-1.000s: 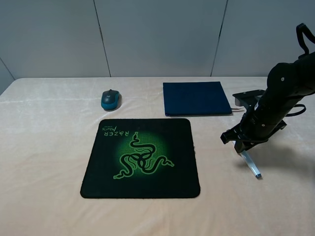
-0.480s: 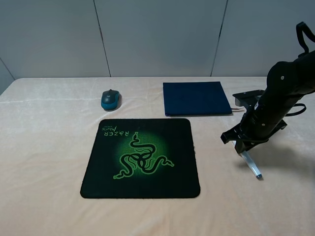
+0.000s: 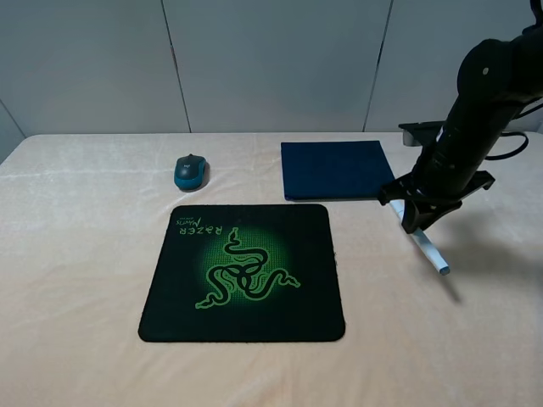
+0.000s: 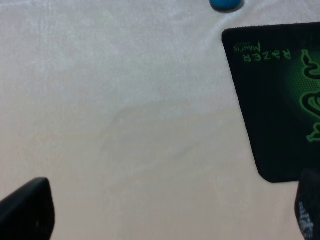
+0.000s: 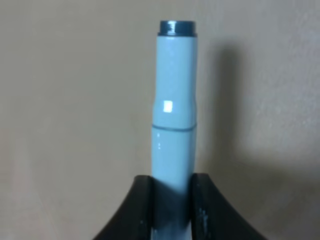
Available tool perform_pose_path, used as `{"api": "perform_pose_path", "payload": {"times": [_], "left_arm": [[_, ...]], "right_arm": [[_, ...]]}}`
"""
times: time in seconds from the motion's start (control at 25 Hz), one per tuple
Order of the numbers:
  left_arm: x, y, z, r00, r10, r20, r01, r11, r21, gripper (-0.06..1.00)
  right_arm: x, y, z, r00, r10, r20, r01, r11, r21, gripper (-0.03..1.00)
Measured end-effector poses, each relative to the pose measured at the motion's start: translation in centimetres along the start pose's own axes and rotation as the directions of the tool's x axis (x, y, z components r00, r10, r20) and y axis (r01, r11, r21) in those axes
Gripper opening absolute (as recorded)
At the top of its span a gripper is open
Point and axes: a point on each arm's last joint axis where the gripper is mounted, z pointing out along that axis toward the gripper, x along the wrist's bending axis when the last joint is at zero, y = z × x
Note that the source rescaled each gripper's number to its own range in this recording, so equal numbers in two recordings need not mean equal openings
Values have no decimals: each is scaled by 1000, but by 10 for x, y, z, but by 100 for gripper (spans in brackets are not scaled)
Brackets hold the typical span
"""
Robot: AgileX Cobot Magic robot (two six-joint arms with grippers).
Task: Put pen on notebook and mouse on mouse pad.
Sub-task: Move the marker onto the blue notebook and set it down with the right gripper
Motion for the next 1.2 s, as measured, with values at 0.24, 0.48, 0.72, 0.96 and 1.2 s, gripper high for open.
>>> {"api": "perform_pose_path", "payload": {"times": [0.24,0.48,0.72,0.96,1.2], "left_arm": [[0,0,0,1000,0,0,0,1000,0,92],[0,0,0,1000,0,0,0,1000,0,92],[0,0,0,1000,0,0,0,1000,0,92],[0,0,0,1000,0,0,0,1000,0,92],[0,0,0,1000,0,0,0,1000,0,92]], "right_arm": [[7,21,-28,1000,-11,-17,10,999,-35,1],[11,46,-50,999,-17,-34,16,999,-43,1],[13,76,-47,999,-24,-38,22,999,-34,1],[14,110,-36,999,-28,-45,27,999,-38,1],[16,147,-32,998,-39,-53,33,994,-108,1]]}}
